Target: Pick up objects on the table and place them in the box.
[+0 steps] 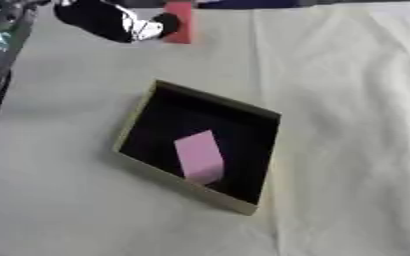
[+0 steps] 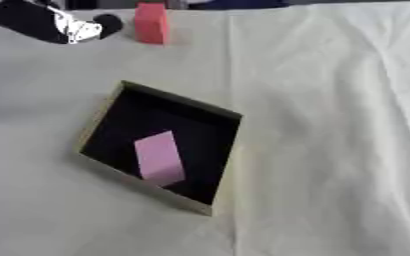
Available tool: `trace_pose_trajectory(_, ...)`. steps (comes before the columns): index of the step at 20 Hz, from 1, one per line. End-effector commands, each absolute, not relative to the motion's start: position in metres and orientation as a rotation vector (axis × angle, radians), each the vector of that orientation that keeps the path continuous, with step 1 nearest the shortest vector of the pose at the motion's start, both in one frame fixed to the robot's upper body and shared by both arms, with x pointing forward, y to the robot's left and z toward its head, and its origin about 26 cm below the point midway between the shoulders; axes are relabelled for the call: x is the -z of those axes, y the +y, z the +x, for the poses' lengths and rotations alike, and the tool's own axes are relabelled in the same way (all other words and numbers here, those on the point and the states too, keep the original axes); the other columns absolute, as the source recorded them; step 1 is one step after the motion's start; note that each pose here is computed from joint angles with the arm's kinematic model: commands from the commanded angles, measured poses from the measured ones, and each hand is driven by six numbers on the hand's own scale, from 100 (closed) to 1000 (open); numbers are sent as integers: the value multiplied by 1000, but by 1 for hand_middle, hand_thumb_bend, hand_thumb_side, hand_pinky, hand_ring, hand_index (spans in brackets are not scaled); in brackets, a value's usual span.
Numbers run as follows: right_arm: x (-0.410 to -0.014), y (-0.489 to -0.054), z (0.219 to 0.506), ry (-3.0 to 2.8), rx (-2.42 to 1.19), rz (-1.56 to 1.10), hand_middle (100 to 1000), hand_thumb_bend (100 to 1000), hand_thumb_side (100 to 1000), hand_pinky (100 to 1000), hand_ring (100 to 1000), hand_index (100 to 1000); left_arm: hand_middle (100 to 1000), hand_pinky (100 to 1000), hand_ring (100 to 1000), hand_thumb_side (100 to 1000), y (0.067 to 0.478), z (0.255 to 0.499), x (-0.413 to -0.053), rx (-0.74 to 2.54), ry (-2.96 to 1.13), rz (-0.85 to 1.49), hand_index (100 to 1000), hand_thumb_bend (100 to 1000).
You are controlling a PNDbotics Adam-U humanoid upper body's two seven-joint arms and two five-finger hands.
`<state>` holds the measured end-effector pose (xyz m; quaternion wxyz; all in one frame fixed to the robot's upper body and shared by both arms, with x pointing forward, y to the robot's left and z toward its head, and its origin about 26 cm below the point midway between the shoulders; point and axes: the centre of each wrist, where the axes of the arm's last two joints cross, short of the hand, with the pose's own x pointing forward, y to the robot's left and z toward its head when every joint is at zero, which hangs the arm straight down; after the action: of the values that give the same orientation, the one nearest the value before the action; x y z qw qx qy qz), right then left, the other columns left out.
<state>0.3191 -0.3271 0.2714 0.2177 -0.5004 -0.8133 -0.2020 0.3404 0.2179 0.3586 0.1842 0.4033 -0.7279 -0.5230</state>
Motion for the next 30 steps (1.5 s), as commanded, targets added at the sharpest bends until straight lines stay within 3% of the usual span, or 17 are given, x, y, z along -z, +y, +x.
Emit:
trace_pose_trajectory(1, -284, -326, 315, -2297, 550, -1405, 664, 100, 646, 815, 793, 722, 858, 809, 848, 360, 228, 355, -369, 1414, -2001, 1188, 936, 490)
trace_pose_trajectory(9, -289, -323, 317, -2312, 539, -1398, 664, 100, 645, 815, 793, 722, 888, 832, 888, 303, 239, 404, -361, 1380, -1854, 1151, 940, 540)
trace_pose_trajectory(14, -290, -323, 319, -2314, 535, -1391, 663, 100, 644, 815, 792, 721, 881, 836, 889, 326, 243, 427, -357, 1361, -1776, 1133, 935, 568)
trace_pose_trajectory(19, -292, -323, 321, -2315, 533, -1384, 661, 100, 643, 815, 792, 721, 881, 858, 905, 395, 246, 445, -352, 1386, -1690, 1125, 949, 644)
trace_pose_trajectory(30, -295, -322, 324, -2323, 526, -1372, 659, 100, 642, 816, 791, 720, 888, 871, 920, 346, 259, 470, -341, 1397, -1560, 1111, 955, 688)
